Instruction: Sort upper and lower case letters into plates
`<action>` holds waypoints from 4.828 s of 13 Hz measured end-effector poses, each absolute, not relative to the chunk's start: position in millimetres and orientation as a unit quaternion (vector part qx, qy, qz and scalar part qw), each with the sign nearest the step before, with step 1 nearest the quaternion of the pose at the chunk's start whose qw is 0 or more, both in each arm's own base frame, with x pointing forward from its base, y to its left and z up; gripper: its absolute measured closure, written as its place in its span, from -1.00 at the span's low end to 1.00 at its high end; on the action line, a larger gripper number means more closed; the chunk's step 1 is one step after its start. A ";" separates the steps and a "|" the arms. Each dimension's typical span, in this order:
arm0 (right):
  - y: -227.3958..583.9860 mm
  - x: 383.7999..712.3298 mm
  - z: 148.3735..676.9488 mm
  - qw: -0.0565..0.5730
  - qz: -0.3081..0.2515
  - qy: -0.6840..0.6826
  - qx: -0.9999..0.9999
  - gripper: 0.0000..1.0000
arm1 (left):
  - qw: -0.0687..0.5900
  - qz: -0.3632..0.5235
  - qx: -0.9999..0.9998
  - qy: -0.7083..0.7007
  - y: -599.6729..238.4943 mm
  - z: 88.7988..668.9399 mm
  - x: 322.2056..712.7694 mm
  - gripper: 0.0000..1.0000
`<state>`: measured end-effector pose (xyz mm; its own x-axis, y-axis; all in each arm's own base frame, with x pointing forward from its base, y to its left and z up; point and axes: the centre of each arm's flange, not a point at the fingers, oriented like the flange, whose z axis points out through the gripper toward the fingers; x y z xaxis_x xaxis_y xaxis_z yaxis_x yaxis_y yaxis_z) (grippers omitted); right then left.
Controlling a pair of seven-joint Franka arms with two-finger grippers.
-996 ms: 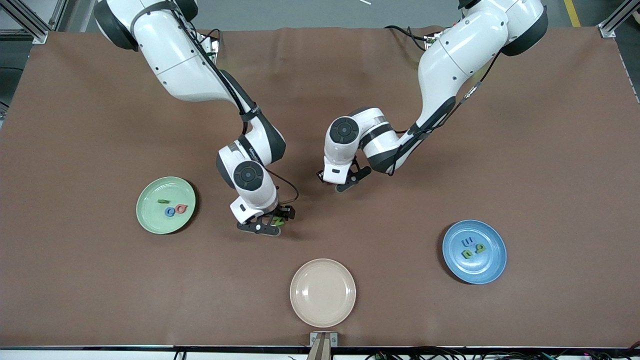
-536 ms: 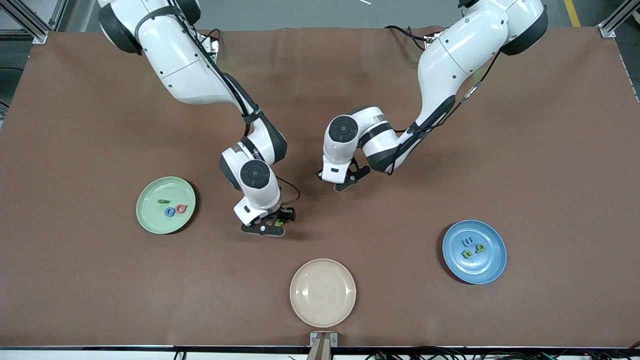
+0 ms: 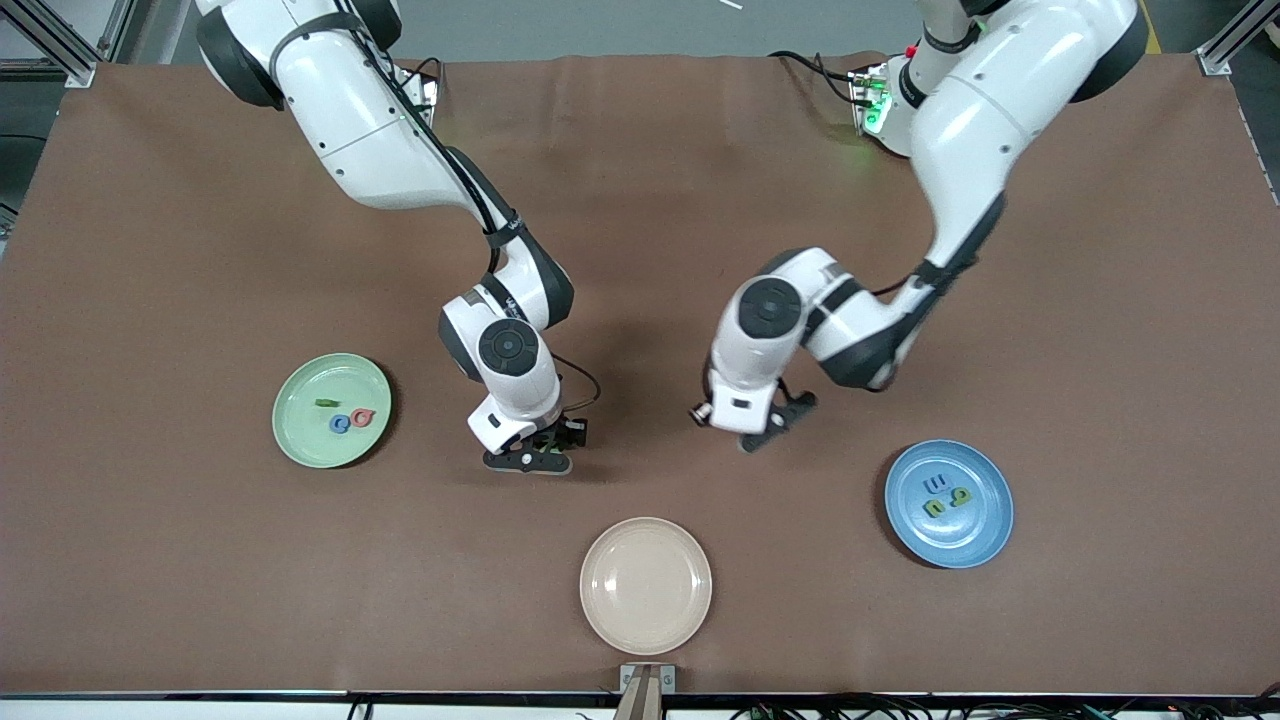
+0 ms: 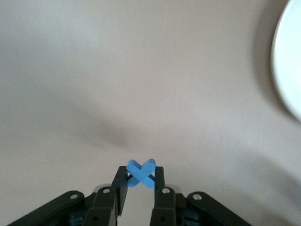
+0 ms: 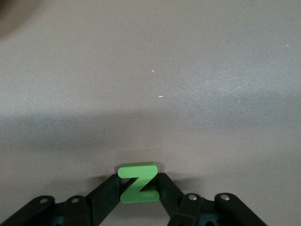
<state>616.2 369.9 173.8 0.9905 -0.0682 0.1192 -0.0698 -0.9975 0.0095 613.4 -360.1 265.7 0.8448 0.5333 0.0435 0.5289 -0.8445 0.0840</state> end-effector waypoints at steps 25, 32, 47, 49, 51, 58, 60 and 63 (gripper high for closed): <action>2.6 592.2 201.3 0.013 -0.077 0.099 0.992 -0.18 | -0.079 0.072 0.994 0.029 -105.3 436.2 677.8 -1.00; -10.5 643.6 311.8 0.022 -0.070 0.081 0.994 -1.00 | -0.077 0.024 0.997 -0.008 -120.9 554.0 608.1 -1.00; -38.4 620.5 540.4 0.011 -0.071 -0.008 0.997 -1.00 | -0.029 -0.012 1.000 0.001 -77.9 624.2 529.3 -1.00; -38.1 612.0 553.7 0.011 -0.075 -0.008 0.997 -1.00 | -0.029 -0.010 1.000 0.003 -75.5 627.5 525.7 -1.00; -36.2 597.2 568.9 0.010 -0.068 -0.009 0.998 -1.00 | -0.023 -0.012 1.000 0.007 -72.5 627.3 525.1 -1.00; -53.6 532.9 589.0 -0.001 -0.046 -0.032 0.998 -1.00 | -0.020 -0.015 1.000 0.008 -72.2 624.0 524.9 -1.00; -52.8 519.2 596.2 -0.003 -0.040 -0.031 0.999 -1.00 | -0.019 -0.013 1.000 0.006 -72.2 625.9 524.7 -1.00; -50.6 499.9 606.6 -0.005 -0.026 -0.029 0.999 -1.00 | -0.019 -0.011 1.000 0.005 -72.0 627.8 524.8 -1.00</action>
